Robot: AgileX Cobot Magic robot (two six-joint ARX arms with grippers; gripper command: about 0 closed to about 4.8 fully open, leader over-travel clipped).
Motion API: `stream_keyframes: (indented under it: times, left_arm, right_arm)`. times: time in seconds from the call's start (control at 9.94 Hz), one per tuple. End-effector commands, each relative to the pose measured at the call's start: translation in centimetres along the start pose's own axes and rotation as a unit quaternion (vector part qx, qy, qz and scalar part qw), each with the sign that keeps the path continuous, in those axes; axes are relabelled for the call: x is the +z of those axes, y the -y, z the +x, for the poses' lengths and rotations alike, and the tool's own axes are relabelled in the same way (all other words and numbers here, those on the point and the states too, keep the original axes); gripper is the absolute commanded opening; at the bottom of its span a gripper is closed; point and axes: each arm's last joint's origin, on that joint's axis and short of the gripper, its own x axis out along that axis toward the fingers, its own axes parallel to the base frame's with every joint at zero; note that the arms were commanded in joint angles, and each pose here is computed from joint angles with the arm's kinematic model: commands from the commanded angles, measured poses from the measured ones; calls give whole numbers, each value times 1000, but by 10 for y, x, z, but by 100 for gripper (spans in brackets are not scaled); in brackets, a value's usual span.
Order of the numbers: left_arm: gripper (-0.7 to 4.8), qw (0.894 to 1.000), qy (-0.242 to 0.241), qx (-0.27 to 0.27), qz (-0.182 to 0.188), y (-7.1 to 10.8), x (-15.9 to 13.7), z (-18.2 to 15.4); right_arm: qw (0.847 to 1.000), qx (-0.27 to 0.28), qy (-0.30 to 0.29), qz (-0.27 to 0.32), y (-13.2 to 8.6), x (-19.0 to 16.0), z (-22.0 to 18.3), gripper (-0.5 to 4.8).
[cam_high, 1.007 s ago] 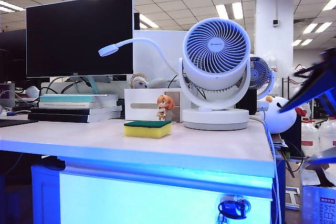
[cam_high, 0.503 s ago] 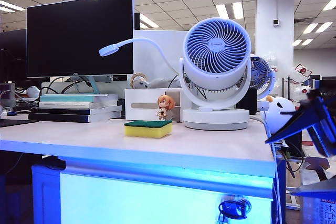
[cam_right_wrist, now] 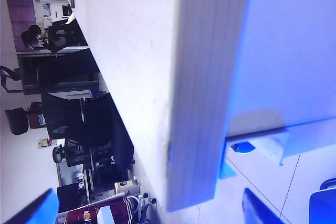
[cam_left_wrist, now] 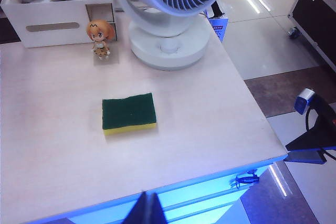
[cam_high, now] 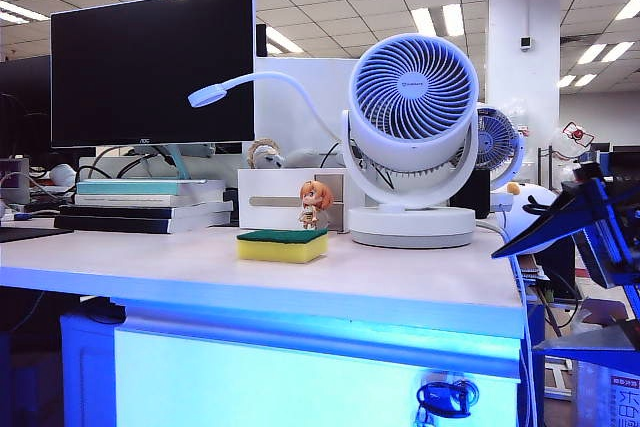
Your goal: Open the drawer, place the cleaning sponge inside, then close the drawer.
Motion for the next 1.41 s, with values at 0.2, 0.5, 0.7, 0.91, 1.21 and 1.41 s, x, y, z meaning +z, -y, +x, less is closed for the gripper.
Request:
stream_keyframes:
  times: [0.2, 0.5, 0.7, 0.91, 1.21, 1.41]
  left_arm:
    - [-5, 1000, 13, 0, 3, 0, 3, -2]
    - [-5, 1000, 13, 0, 3, 0, 3, -2]
    - [-5, 1000, 13, 0, 3, 0, 3, -2]
    - [-5, 1000, 13, 0, 3, 0, 3, -2]
    - [-5, 1000, 13, 0, 3, 0, 3, -2]
    - [-5, 1000, 13, 0, 3, 0, 3, -2]
  right_arm:
    - [1000, 8, -8, -9, -4, 8, 9, 479]
    - [1000, 13, -23, 1, -1, 11, 17, 479]
    - [1000, 15, -27, 3, 0, 10, 18, 479]
    - [999, 18, -27, 0, -1, 11, 18, 479]
    - [999, 34, -33, -9, -3, 13, 18, 479]
    - [999, 39, -34, -14, -5, 14, 18, 479]
